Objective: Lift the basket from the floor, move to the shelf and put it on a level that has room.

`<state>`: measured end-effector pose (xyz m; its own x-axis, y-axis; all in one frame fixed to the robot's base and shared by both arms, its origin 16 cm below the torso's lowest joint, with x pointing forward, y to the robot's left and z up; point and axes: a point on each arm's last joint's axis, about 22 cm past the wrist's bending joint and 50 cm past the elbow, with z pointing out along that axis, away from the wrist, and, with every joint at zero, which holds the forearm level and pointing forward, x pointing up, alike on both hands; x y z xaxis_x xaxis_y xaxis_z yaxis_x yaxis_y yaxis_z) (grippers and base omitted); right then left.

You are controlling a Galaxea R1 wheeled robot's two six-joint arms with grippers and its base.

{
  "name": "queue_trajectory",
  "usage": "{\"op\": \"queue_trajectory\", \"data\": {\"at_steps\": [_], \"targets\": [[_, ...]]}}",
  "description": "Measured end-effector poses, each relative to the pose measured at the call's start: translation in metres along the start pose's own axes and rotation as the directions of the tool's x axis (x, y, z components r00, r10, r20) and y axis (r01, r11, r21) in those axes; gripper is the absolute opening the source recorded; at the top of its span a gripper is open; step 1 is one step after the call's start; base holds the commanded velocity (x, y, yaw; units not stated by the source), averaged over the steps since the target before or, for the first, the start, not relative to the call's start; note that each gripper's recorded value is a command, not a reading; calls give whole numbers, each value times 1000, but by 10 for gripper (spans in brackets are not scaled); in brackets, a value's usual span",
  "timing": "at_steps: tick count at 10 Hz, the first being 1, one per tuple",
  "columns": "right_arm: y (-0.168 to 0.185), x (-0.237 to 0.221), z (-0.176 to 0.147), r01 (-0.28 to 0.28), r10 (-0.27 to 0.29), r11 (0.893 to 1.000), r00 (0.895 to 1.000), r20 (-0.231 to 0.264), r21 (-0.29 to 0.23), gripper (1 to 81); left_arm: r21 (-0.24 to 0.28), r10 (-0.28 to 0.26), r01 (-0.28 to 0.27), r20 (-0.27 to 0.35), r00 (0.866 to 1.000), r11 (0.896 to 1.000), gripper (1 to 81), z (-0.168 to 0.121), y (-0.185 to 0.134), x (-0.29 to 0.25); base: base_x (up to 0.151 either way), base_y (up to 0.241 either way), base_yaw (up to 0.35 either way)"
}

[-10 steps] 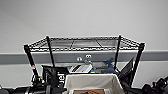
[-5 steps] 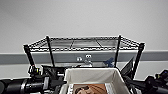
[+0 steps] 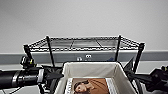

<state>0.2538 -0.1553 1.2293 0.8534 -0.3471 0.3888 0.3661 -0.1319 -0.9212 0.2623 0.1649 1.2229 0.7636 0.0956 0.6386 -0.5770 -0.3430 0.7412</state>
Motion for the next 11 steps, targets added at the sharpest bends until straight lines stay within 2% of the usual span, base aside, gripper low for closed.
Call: {"op": "queue_trajectory", "data": {"at_steps": [3,11], "targets": [[-20,2,-2,23,-23,1000,1000,21,-5,10,3,25,-25,4,1000,1000,10,-6,16,9,0,0,0],[-70,22,-6,78,-78,997,997,14,2,10,-21,70,-70,-2,998,997,10,-24,63,48,0,0,0]]}}
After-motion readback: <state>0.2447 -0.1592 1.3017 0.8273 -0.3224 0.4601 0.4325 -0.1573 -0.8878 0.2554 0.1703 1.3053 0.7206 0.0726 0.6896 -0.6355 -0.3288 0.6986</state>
